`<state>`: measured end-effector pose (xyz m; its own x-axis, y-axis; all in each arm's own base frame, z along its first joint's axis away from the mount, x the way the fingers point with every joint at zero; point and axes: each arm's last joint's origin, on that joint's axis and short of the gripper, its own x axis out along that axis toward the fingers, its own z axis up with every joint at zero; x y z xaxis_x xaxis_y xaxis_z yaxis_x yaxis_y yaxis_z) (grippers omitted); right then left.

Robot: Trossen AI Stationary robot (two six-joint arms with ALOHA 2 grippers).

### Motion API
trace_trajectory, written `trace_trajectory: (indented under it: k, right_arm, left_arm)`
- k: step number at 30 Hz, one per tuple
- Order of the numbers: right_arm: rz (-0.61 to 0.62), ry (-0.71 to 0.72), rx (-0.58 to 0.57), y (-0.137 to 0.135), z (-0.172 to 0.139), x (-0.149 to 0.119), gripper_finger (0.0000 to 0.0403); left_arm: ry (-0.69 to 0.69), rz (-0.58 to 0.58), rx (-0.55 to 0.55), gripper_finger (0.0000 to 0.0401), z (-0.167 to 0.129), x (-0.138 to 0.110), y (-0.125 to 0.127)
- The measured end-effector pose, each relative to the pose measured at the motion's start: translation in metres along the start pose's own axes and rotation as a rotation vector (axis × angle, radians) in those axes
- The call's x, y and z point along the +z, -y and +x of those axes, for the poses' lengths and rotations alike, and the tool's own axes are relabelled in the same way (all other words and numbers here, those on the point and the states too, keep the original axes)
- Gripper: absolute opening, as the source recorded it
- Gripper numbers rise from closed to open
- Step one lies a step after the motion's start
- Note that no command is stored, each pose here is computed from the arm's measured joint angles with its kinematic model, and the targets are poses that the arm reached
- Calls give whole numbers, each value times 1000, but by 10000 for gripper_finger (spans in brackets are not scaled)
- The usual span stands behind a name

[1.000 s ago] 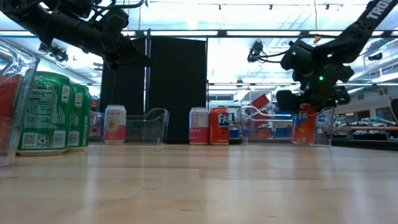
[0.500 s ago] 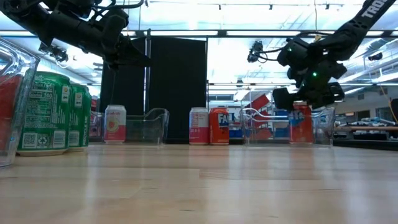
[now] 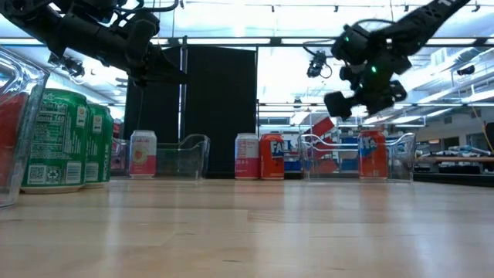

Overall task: Sort soda cans
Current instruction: Put the red soda can into the top right transparent bin

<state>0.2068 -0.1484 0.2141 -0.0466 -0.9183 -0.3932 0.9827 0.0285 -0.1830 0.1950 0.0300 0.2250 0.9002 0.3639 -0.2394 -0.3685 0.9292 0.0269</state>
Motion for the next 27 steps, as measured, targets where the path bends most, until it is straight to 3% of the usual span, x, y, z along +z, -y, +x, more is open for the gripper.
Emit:
trace_trajectory:
  k: [3,6,14,21,27]
  right_arm:
    - [-15,-43,107,-7,-8,8,299]
    - [-33,-120,206,-11,-15,6,242]
    - [-93,-262,242,-8,-19,-9,20]
    - [-72,-314,219,-1,-11,-21,26]
    - [-43,-313,124,7,-5,-24,5]
  left_arm:
    - [-9,-1,0,1,0,-1,0]
    - [-22,-8,1,1,0,-2,0]
    - [-37,-9,2,1,0,-4,0]
    - [-37,-8,2,1,0,-4,0]
    - [-38,-7,2,1,0,-4,0]
